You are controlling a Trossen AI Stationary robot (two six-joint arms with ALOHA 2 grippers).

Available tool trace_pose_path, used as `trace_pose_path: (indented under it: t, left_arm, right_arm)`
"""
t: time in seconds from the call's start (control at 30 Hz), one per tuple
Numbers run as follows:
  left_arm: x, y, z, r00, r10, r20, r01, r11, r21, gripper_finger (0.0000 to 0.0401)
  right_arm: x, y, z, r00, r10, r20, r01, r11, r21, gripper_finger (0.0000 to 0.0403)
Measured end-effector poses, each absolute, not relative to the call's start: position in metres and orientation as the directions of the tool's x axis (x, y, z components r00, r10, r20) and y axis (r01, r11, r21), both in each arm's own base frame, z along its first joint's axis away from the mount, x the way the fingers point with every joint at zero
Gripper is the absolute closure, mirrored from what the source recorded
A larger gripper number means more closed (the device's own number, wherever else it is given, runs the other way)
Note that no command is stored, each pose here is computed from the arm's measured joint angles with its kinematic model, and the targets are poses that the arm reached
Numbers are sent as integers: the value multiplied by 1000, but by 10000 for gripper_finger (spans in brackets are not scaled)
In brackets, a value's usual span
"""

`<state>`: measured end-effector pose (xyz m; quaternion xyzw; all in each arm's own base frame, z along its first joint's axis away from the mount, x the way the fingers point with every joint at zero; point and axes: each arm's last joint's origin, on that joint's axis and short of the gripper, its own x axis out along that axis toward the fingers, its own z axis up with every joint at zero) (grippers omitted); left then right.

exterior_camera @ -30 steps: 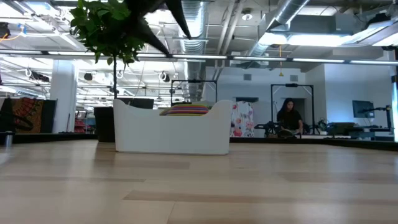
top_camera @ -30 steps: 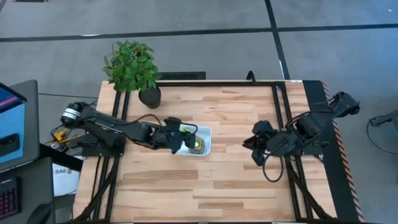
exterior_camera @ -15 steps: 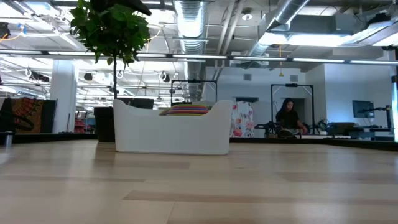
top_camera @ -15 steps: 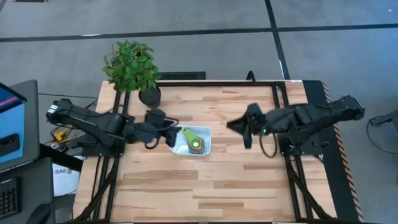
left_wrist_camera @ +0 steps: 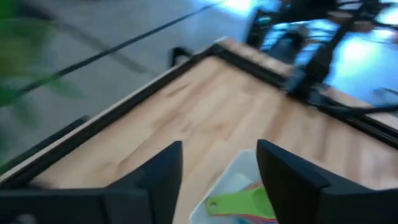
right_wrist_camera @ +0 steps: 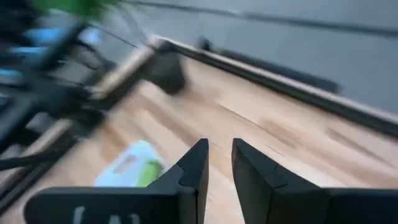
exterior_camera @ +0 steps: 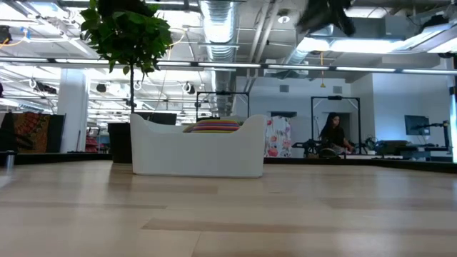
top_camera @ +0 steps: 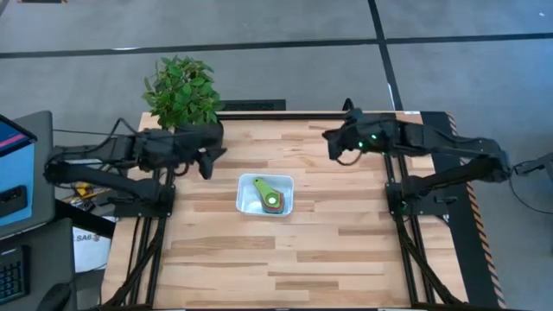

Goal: Nest measuring cups in basket
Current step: Return to Home Position

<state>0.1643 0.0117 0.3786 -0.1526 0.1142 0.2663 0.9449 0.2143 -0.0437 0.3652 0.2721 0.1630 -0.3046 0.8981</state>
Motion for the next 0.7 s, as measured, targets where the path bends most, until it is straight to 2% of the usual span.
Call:
trace_pose_path:
  t: [0.1,0.17,0.33,0.47,0.57,0.7]
  left_arm:
    - [164,14,367,897,380,-225,-423,886,-191,250]
    - [161,14,362,923,331,-194,-364,916,-170,288]
    - [134,11,358,947,303,-109,-320,923,-212,387]
    - [120,5,337,963,262,63,-234,929,-286,391]
    - [123,1,309,965,218,146,-171,945,-280,397]
    - [130,-2,278,972,185,147,-159,972,-174,397]
  right_arm:
    - [219,-49,356,739,-429,-520,656,634,409,311]
    - [222,-46,355,767,-373,-522,602,700,384,325]
    - [234,-18,370,892,-252,-376,356,903,240,391]
    - [227,-1,381,933,-183,-310,228,967,117,383]
    - [217,8,385,941,-146,-305,176,982,73,390]
    - [197,13,391,949,-116,-292,134,990,40,395]
